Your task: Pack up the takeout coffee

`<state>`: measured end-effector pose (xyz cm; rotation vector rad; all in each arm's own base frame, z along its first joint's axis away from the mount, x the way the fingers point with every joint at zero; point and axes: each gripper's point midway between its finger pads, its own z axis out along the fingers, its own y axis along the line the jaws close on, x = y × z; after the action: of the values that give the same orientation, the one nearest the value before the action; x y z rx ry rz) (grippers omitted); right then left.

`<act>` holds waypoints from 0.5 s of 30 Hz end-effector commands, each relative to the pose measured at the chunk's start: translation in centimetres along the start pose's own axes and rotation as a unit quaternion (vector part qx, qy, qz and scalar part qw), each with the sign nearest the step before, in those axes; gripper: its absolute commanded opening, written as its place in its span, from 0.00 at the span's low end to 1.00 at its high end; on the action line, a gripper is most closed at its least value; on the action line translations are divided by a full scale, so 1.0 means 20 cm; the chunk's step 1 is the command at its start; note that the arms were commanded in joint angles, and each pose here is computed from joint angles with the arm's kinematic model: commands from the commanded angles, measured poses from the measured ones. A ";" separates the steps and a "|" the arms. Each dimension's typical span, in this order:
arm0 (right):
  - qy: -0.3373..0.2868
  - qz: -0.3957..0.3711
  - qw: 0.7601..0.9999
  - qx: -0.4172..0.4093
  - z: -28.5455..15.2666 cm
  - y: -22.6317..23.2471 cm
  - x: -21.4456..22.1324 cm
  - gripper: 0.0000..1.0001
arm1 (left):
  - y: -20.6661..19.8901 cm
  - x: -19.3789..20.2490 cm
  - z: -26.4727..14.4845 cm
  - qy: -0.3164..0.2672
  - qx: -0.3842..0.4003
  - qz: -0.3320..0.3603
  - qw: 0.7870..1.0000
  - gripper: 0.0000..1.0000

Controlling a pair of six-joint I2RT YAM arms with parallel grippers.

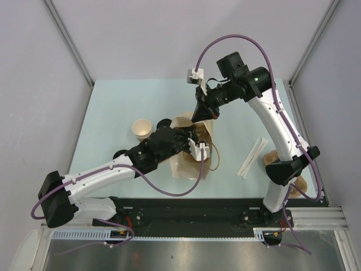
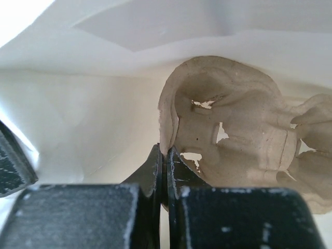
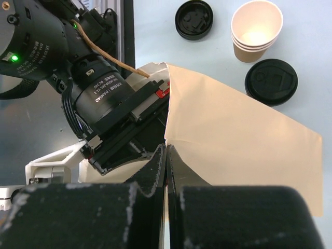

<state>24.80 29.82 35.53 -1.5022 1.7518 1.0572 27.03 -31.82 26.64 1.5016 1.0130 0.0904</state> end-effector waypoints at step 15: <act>-0.012 0.040 0.998 -0.053 -0.04 0.02 0.05 0.00 | -0.14 0.13 0.12 0.020 0.001 0.043 0.999 0.03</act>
<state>26.49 29.33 34.59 -1.4753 1.7656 1.1136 27.91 -32.25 22.95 1.5616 0.9571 0.1765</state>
